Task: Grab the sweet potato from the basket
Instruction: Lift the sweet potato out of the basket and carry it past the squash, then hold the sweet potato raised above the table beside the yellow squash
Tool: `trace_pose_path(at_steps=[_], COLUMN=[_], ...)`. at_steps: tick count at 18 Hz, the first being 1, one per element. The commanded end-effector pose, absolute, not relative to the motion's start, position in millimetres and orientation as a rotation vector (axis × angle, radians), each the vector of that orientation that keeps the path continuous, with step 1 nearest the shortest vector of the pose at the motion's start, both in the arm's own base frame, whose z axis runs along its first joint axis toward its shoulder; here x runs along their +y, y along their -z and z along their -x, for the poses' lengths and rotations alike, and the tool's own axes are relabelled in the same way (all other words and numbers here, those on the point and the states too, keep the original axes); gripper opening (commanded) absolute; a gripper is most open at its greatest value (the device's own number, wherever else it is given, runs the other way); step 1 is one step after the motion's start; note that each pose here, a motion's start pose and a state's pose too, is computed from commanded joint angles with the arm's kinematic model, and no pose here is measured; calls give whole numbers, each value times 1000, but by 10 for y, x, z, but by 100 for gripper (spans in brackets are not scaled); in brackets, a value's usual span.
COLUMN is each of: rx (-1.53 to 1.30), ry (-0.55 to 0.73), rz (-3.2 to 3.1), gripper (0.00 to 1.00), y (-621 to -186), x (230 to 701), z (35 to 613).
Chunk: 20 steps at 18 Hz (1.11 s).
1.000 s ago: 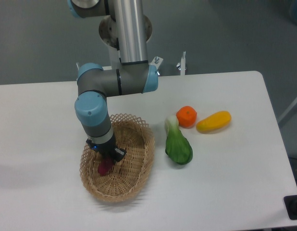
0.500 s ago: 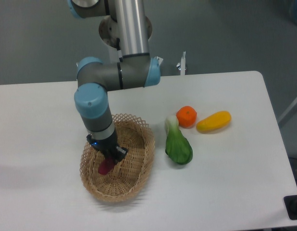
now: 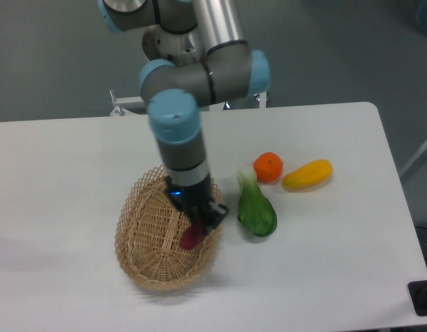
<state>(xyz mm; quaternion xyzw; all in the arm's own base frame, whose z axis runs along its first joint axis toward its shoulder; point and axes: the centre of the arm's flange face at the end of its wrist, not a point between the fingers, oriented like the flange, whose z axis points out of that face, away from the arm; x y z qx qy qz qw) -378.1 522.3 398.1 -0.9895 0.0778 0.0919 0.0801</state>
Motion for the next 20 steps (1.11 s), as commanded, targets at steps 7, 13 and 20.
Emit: trace_pose_path(at_steps=[7, 13, 20], rx=[291, 353, 406], ry=[-257, -322, -349], rz=[2908, 2900, 2902], gripper=[25, 25, 25], y=[-4470, -4539, -4446], x=[4508, 4027, 3951], z=[4763, 5244, 5456])
